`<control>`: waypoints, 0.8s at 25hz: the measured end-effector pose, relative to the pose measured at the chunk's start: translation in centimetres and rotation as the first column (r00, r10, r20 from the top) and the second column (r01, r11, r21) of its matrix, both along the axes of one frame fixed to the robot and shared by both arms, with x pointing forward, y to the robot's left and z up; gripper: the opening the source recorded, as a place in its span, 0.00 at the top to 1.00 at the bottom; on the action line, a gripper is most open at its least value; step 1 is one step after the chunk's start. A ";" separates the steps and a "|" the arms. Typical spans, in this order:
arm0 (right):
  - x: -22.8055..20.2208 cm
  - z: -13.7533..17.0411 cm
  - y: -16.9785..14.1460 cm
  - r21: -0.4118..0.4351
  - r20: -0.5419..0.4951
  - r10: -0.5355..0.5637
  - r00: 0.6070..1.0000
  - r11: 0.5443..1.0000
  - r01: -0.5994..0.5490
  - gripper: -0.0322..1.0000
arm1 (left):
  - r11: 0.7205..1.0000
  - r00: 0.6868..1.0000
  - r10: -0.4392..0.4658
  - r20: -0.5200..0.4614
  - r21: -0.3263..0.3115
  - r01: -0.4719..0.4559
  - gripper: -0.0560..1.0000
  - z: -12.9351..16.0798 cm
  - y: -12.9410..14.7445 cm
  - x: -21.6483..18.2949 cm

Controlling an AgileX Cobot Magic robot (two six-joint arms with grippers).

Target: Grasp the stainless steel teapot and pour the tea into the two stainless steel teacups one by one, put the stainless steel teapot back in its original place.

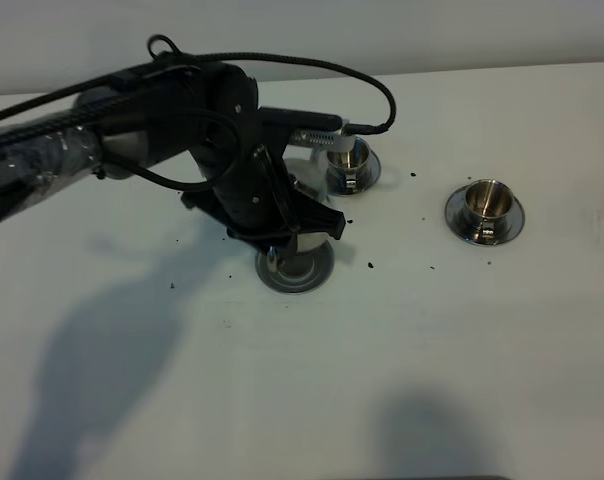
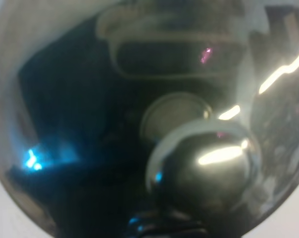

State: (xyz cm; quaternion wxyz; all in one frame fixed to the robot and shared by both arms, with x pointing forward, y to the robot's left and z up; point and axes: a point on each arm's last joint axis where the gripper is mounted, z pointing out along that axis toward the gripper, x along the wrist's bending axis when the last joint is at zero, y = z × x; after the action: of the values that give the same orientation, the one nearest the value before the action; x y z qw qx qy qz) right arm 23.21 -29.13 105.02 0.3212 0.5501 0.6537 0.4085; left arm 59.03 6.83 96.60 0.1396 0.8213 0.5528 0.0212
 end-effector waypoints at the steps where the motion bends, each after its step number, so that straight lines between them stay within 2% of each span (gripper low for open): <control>1: 0.0 0.0 0.0 0.000 0.000 0.000 1.000 1.000 0.000 0.59 | 0.999 0.999 -0.036 0.020 0.000 0.036 0.74 0.4 0.0 0.0; 4: 0.0 0.0 0.0 0.000 0.000 0.000 1.000 1.000 0.000 0.59 | 0.986 0.983 -0.164 0.087 0.013 0.163 0.74 1.3 0.0 0.0; 8: 0.0 0.0 0.0 0.000 0.000 0.000 1.000 1.000 0.000 0.59 | 0.943 0.929 -0.330 0.166 0.016 0.332 0.74 1.8 -0.5 0.2; 10: 0.0 0.0 0.0 0.000 0.000 0.000 1.000 1.000 0.000 0.59 | 0.896 0.872 -0.440 0.217 0.040 0.442 0.74 1.9 -0.8 0.3; 13: 0.0 0.0 0.0 0.000 0.000 0.000 1.000 1.000 0.000 0.59 | 0.830 0.784 -0.552 0.284 0.092 0.550 0.74 2.1 -1.0 0.6; 16: 0.0 0.0 0.0 0.000 0.000 0.000 1.000 1.000 0.000 0.59 | 0.790 0.726 -0.606 0.325 0.133 0.599 0.74 2.3 -1.2 0.9; 20: 0.0 0.0 0.0 0.000 0.000 0.000 1.000 1.000 0.000 0.59 | 0.723 0.643 -0.684 0.345 0.198 0.662 0.74 1.9 -1.3 1.2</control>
State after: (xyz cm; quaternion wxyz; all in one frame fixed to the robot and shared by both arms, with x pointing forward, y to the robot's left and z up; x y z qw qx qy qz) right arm 23.21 -29.13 105.02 0.3212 0.5501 0.6537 0.4085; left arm 60.21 5.50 98.47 0.2238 0.9488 0.1671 0.1473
